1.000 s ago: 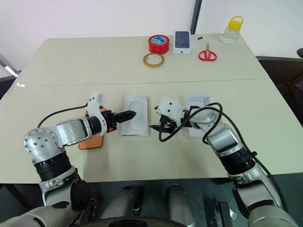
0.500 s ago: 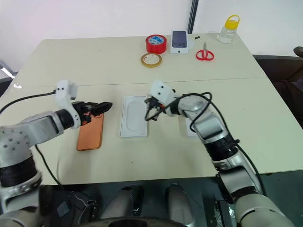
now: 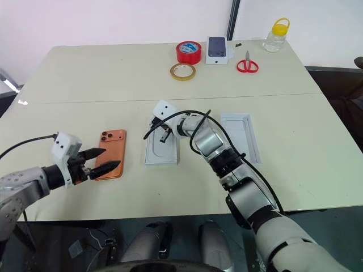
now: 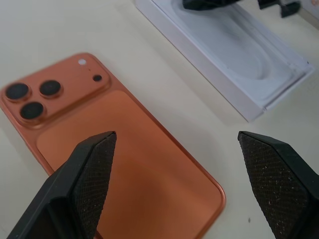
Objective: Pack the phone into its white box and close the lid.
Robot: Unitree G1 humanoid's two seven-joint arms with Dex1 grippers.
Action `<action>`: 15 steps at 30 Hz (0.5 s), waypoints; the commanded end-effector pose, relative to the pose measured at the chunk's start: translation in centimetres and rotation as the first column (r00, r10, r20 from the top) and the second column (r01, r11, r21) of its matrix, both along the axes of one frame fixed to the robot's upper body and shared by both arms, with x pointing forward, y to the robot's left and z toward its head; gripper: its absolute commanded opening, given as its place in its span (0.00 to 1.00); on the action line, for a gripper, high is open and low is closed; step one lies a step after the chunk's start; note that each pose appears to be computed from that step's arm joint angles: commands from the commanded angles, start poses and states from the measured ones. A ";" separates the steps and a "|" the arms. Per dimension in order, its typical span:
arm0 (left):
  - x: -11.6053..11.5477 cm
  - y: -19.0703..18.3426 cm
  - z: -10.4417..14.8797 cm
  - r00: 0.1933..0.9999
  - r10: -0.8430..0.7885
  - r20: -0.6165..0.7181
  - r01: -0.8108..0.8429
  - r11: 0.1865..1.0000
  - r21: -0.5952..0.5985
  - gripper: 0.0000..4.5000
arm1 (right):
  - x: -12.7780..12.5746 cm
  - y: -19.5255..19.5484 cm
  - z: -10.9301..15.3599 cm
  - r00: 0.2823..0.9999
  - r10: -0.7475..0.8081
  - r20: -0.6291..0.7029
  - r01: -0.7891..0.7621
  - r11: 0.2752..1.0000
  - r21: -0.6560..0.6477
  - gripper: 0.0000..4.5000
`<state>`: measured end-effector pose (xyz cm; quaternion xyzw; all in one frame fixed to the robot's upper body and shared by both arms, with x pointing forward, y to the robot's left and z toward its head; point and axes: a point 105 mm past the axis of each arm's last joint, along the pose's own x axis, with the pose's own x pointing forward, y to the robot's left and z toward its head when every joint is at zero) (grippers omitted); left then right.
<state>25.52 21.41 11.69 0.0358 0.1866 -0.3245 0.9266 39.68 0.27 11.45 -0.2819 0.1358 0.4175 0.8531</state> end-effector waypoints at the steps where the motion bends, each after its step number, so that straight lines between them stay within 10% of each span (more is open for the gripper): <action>1: -0.3 -0.5 1.1 0.997 -0.037 0.062 0.036 0.999 0.014 0.92 | 0.3 0.7 1.0 0.999 0.016 0.048 -0.015 1.000 -0.007 0.01; 15: 1.1 0.0 1.5 0.995 0.073 0.074 -0.068 0.995 -0.069 0.92 | -0.4 1.0 3.4 0.987 0.067 0.149 -0.073 0.997 0.036 0.01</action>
